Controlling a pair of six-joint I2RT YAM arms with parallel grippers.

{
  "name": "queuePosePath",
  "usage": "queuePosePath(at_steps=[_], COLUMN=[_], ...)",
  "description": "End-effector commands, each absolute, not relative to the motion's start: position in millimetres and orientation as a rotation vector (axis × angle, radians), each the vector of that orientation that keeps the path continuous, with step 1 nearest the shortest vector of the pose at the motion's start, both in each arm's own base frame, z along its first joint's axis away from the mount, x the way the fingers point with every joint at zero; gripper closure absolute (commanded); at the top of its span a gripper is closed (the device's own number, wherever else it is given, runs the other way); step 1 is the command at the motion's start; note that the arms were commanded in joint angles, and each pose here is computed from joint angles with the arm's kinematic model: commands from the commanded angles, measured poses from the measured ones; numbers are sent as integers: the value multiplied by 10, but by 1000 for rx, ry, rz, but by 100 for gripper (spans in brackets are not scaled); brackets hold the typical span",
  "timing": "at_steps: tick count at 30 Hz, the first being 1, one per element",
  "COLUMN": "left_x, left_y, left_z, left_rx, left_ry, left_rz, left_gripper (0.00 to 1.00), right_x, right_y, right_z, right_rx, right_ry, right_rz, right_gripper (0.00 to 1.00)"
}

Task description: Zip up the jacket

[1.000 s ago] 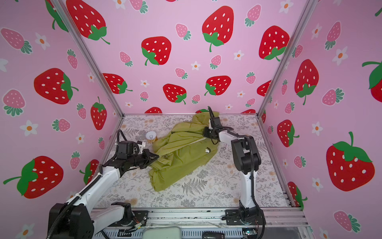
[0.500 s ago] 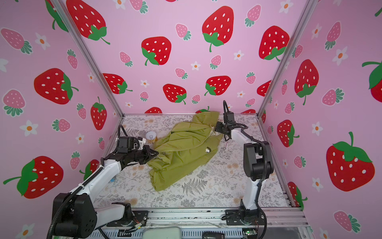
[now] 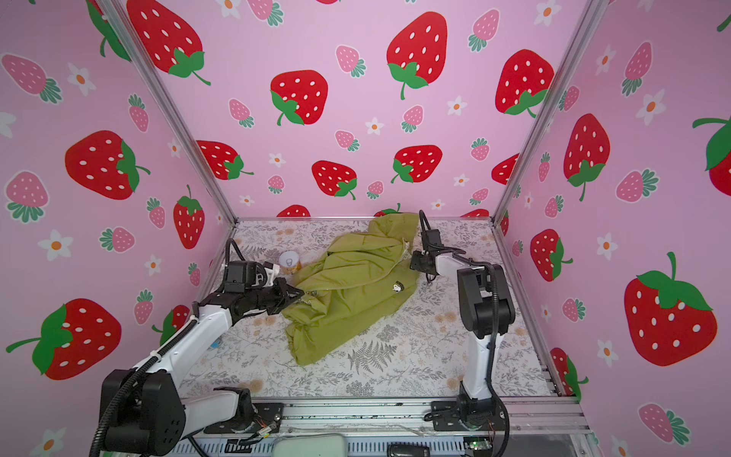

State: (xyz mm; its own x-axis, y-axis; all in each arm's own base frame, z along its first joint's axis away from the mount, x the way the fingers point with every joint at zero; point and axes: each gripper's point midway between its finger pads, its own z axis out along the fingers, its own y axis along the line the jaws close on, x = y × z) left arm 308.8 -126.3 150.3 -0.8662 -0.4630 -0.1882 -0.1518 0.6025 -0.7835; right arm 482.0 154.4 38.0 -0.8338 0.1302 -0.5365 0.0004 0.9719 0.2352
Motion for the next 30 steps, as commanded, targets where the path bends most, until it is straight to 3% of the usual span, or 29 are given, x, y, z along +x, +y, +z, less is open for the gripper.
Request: queuePosePath(at_steps=[1,6,10,17,30], left_x=[3129,3082,3015,2996,3115], left_y=[-1264,-1207,-1056,-794,-653], left_z=[1638,1614,1600,1639,1738], left_rx=[-450,-450,-472,-469,-359], left_ry=[2429,2456,2480,2510,2544], left_rz=[-1165,-1141,-1079,-943,-829], left_gripper=[100,100,100,100,100], right_x=[4856,4894,5013,5232,5374], right_y=[1651,1659,1643,1641,1617], right_z=[333,386,673,979,763], right_rx=[80,90,115,156,243], right_ry=[2549,2528,2457,2387,2417], right_rz=[331,343,377,451,528], right_gripper=[47,73,100,100,100])
